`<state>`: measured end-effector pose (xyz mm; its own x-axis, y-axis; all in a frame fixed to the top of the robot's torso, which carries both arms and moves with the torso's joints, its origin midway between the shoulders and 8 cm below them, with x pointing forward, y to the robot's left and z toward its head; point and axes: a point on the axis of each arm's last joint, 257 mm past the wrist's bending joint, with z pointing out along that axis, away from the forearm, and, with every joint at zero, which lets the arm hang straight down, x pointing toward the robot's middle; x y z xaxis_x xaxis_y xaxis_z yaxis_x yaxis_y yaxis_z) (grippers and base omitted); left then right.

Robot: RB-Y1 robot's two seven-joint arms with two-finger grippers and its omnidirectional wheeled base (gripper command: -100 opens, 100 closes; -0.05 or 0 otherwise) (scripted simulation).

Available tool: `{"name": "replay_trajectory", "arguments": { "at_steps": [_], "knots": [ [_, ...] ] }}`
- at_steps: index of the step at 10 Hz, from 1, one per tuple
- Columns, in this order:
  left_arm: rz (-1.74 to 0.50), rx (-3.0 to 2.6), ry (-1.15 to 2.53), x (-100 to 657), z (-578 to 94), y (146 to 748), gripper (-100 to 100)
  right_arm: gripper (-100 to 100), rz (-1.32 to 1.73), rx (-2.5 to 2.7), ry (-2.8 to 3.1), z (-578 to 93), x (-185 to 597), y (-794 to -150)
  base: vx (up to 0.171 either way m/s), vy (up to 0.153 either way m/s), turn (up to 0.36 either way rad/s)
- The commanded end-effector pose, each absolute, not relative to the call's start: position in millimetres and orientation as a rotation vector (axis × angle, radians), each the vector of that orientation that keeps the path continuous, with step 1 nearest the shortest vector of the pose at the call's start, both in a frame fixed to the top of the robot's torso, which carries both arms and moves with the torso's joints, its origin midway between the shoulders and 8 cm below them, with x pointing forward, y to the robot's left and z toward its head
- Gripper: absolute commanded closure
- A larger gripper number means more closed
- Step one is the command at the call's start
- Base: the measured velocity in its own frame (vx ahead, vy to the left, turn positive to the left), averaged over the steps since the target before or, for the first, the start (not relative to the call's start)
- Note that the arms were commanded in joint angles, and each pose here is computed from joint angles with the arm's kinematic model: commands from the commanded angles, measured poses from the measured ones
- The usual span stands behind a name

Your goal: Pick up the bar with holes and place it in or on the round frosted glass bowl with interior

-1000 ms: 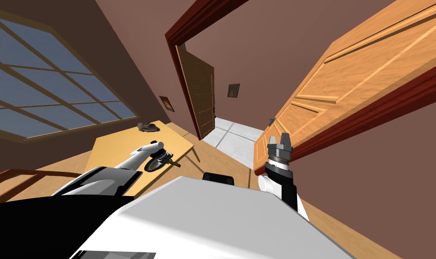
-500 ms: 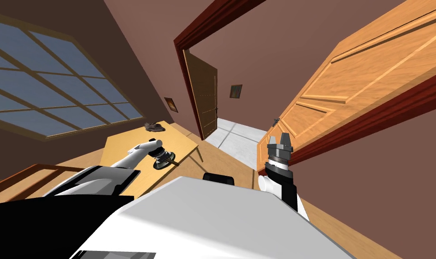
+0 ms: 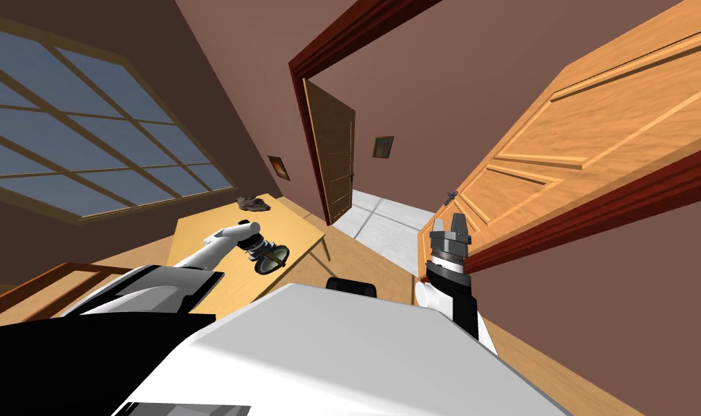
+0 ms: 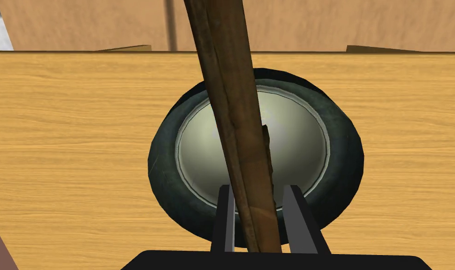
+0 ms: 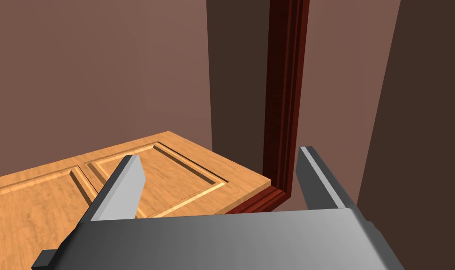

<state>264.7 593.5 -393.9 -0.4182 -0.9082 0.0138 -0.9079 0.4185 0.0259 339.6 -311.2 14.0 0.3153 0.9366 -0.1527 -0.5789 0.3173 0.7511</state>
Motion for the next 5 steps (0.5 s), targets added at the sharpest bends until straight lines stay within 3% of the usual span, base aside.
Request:
{"name": "replay_trajectory", "arguments": {
  "at_steps": [1,5],
  "knots": [
    [-0.022,1.680,-2.624,264.7,-393.9,593.5,-100,0,1.096,0.651,0.654,14.0,339.6,-311.2,0.002,0.015,-0.001],
    [-0.023,1.681,-2.624,264.7,-393.8,593.7,-100,0,1.096,0.651,0.654,14.0,339.6,-311.2,0.000,0.002,0.000]
  ]
}}
